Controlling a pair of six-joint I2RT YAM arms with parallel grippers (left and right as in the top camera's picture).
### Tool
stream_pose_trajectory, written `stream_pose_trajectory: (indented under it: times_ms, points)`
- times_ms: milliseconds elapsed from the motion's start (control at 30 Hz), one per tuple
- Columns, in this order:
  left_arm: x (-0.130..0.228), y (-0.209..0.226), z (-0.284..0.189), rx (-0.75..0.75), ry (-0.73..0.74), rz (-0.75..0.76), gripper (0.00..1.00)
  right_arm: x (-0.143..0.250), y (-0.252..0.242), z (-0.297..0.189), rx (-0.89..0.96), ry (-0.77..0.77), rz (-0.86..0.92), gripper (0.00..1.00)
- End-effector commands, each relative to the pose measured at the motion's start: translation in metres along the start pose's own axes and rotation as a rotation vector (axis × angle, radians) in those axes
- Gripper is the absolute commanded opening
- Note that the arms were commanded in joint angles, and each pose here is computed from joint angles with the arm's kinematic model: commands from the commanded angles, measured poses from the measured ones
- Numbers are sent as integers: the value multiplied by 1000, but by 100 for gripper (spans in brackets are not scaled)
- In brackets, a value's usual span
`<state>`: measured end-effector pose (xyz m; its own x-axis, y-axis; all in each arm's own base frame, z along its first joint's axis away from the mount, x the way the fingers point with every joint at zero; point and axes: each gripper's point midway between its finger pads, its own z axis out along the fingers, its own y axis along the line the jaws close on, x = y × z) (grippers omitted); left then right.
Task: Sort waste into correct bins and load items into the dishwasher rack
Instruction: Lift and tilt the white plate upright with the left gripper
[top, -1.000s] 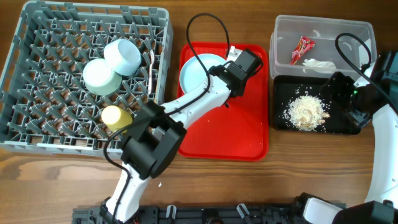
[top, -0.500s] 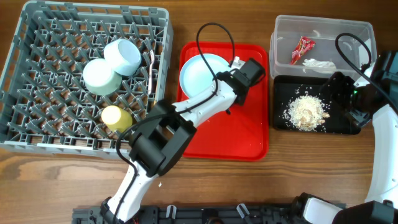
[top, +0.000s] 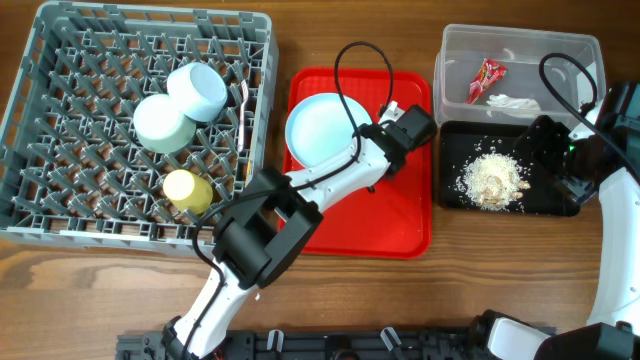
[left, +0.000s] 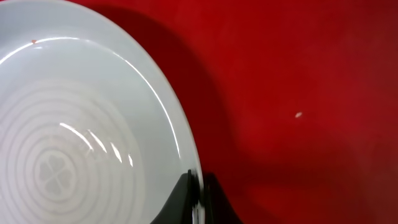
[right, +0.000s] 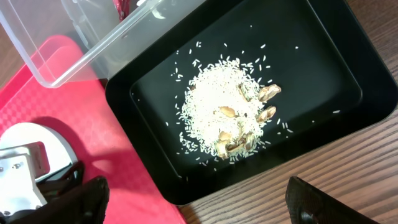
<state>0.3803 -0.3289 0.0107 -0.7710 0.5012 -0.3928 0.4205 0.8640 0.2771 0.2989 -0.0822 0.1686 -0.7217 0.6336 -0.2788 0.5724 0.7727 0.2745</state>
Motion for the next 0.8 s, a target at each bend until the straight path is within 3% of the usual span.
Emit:
stream_pose_trajectory:
  times_ms: [0, 367, 767]
  points:
    - [-5, 15, -2, -150, -24, 120, 4, -3, 2, 0, -9, 2, -1, 92]
    - [-9, -2, -26, -247, -81, 293, 4, -3, 2, 0, -9, 2, -1, 92]
    - [-12, 1, -33, -255, -92, 289, 4, -2, 2, 0, -8, 4, -1, 91]
